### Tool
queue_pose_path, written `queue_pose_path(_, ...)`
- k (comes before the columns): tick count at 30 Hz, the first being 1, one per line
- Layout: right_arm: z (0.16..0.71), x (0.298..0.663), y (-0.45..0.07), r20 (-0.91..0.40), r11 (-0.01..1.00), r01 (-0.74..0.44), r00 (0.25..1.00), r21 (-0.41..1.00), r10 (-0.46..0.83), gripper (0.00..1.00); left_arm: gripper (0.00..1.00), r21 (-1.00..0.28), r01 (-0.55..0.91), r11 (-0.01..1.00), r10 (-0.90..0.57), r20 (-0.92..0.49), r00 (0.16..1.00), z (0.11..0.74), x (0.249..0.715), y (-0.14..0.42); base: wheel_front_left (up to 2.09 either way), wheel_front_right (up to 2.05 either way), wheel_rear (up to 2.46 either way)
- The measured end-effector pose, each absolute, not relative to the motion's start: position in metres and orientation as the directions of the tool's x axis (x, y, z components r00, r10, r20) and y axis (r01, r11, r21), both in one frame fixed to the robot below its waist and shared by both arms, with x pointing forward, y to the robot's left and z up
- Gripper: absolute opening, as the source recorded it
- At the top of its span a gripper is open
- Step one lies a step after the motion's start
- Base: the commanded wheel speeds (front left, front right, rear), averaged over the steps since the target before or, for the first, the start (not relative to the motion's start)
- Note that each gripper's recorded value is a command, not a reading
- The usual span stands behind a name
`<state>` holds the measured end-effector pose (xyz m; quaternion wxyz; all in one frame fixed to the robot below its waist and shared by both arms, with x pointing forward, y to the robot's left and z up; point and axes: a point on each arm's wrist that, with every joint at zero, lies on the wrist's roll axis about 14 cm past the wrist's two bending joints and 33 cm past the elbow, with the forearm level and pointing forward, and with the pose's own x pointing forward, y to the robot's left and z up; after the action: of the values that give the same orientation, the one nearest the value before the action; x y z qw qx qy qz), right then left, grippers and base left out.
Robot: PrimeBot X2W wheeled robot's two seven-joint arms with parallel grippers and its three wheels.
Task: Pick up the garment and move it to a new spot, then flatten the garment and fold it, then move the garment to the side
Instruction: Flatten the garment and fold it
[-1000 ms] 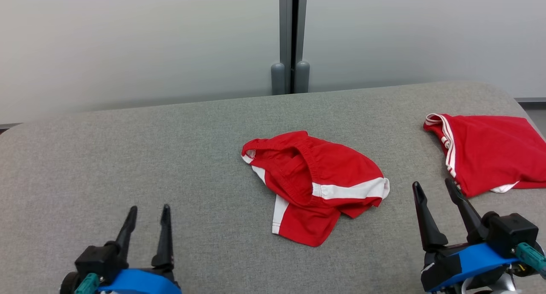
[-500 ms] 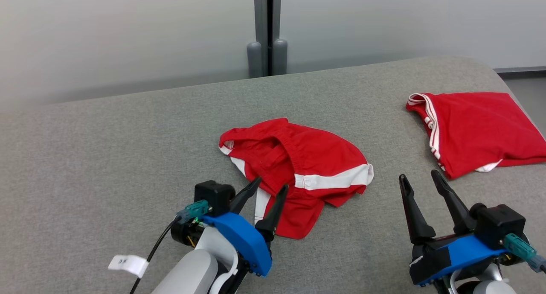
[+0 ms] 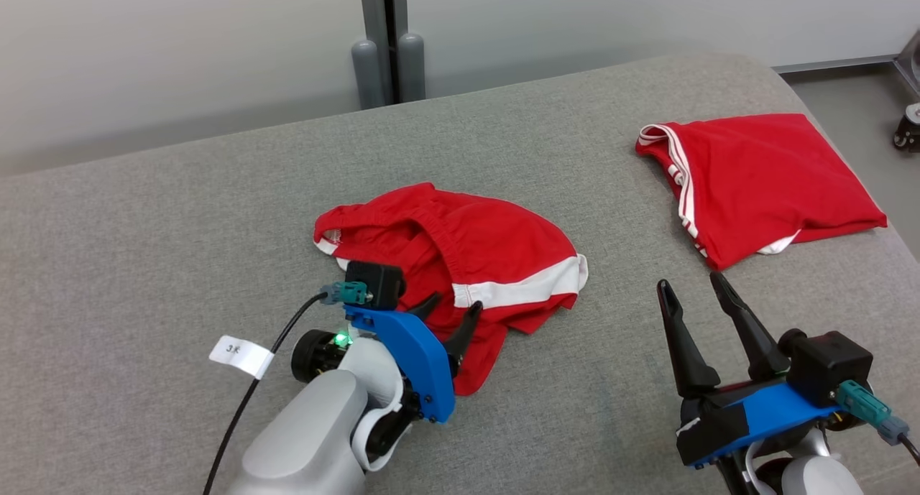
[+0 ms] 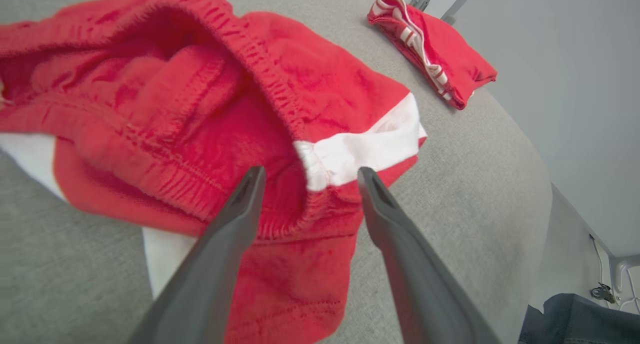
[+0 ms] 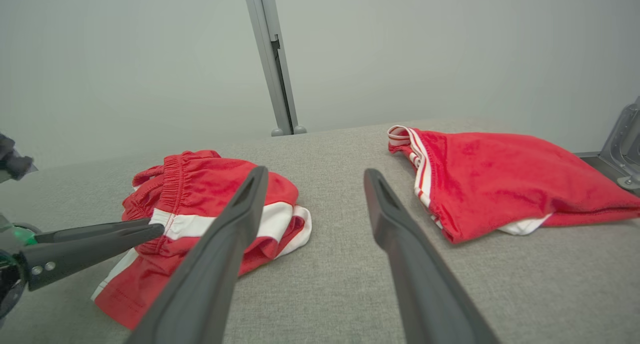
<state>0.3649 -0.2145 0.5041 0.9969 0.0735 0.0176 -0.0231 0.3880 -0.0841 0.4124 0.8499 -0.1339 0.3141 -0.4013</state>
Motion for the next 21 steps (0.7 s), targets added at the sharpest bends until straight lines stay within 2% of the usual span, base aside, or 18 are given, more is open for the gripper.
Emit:
queue_pose_path(6,0.504,0.365,-0.217,-0.035,0.988,0.057,0.998,0.144,-0.053,1.00,1.00,-0.493,0.577,0.652,-0.757,-0.475,0.449,0.400,0.389,-0.087,0.00,0.00,0.00)
queue_pose_path(7,0.504,0.364,-0.218,-0.035,0.987,0.060,0.998,0.146,-0.055,1.00,0.78,-0.495,0.582,0.646,-0.762,-0.471,0.445,0.402,0.390,-0.091,0.00,0.00,0.00)
queue_pose_path(8,0.504,0.364,-0.219,-0.035,0.987,0.062,0.998,0.148,-0.057,1.00,0.44,-0.504,0.581,0.639,-0.768,-0.462,0.444,0.405,0.391,-0.094,0.00,0.00,0.00)
queue_pose_path(10,0.504,0.364,-0.220,-0.033,0.987,0.065,0.998,0.148,-0.061,1.00,0.00,-0.499,0.597,0.628,-0.777,-0.441,0.449,0.411,0.394,-0.099,0.00,0.00,0.00)
queue_pose_path(16,0.504,0.364,-0.221,-0.033,0.986,0.069,0.997,0.150,-0.064,1.00,0.00,-0.480,0.661,0.576,-0.817,-0.345,0.461,0.441,0.400,-0.117,0.00,0.00,0.00)
queue_pose_path(21,0.507,0.367,-0.219,-0.023,0.986,0.060,0.998,0.153,-0.058,1.00,0.00,-0.476,0.726,0.496,-0.854,-0.118,0.506,0.511,0.418,-0.135,0.00,0.00,0.00)
